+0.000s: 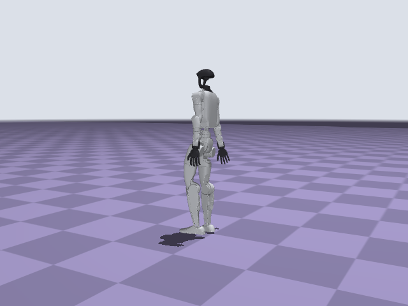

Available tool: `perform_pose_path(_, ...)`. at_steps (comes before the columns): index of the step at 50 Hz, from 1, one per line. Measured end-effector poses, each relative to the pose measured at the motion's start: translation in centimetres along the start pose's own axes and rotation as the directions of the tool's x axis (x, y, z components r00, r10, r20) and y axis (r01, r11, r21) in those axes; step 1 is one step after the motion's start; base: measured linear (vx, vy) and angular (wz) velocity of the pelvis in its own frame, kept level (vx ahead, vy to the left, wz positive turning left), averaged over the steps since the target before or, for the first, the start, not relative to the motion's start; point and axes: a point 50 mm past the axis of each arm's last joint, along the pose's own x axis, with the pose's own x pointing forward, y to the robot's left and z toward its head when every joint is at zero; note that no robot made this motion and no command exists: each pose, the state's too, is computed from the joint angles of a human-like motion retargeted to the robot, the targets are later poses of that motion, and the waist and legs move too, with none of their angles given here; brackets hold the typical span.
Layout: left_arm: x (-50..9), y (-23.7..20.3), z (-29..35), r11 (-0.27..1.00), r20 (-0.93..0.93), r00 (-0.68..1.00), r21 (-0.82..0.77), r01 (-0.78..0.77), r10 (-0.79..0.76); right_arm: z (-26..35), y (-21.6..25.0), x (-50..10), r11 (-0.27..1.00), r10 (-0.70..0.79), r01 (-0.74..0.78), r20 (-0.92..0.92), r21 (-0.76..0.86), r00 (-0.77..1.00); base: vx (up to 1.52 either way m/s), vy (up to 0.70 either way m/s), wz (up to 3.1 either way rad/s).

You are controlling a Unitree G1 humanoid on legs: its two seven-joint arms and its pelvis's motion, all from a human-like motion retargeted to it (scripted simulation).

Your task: Upper body actions

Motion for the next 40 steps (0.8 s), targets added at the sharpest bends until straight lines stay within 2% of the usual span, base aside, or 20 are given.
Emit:
perform_pose_path(5, -1.0, 1.2, -7.1, 0.988, -0.241, 0.970, -0.149, -0.040, 0.003, 8.3, -1.5, -1.3, 0.998, 0.057, -0.064, 0.226, 0.022, 0.972, -0.11, -0.17, 0.09)
perform_pose_path(8, -2.2, 1.6, -11.2, 0.989, -0.373, 0.927, -0.147, -0.012, -0.044, 13.7, -2.4, -3.1, 0.992, 0.099, -0.121, 0.396, 0.030, 0.913, -0.09, -0.15, -0.50)
perform_pose_path(10, -3.2, 1.6, -13.7, 0.991, -0.460, 0.881, -0.125, 0.056, -0.108, 17.2, -3.3, -4.8, 0.991, 0.094, -0.130, 0.506, 0.036, 0.857, -0.03, -0.08, -0.36)
perform_pose_path(15, -6.6, 0.1, -19.4, 0.934, -0.649, 0.689, -0.103, 0.342, -0.324, 25.8, -6.6, -11.2, 0.998, 0.028, -0.058, 0.796, 0.009, 0.605, -0.01, 0.00, -0.66)
perform_pose_path(18, -7.3, -0.4, -20.4, 0.897, -0.681, 0.637, -0.068, 0.436, -0.361, 28.4, -7.8, -14.3, 1.000, -0.004, 0.008, 0.881, 0.000, 0.474, 0.04, -0.02, -0.71)
perform_pose_path(22, -7.0, -1.0, -19.9, 0.878, -0.655, 0.661, -0.009, 0.478, -0.366, 30.2, -8.4, -17.0, 0.996, -0.036, 0.085, 0.939, 0.008, 0.342, 0.03, -0.04, -0.32)
perform_pose_path(27, -5.3, -1.0, -17.2, 0.878, -0.592, 0.720, 0.041, 0.477, -0.363, 29.3, -8.1, -15.8, 0.983, -0.039, 0.183, 0.926, -0.032, 0.376, 0.02, -0.01, 0.31)
perform_pose_path(30, -3.8, -0.5, -14.5, 0.909, -0.510, 0.802, 0.085, 0.409, -0.313, 26.8, -7.3, -12.7, 0.953, -0.046, 0.284, 0.875, -0.106, 0.482, 0.05, -0.02, 0.69)
perform_pose_path(33, -2.8, -0.2, -12.4, 0.944, -0.436, 0.862, 0.078, 0.321, -0.258, 23.1, -6.0, -9.0, 0.933, -0.058, 0.309, 0.771, -0.184, 0.634, 0.04, -0.03, 0.58)
perform_pose_path(36, -1.8, 0.0, -9.9, 0.966, -0.349, 0.908, 0.021, 0.257, -0.233, 16.6, -4.3, -4.5, 0.927, -0.028, 0.219, 0.528, -0.304, 0.849, 0.07, -0.02, 0.59)
perform_pose_path(40, -1.1, 0.0, -7.3, 0.973, -0.258, 0.939, -0.048, 0.224, -0.229, 7.5, -2.0, -1.2, 0.929, 0.048, 0.024, 0.184, -0.368, 0.982, 0.05, 0.00, 0.33)
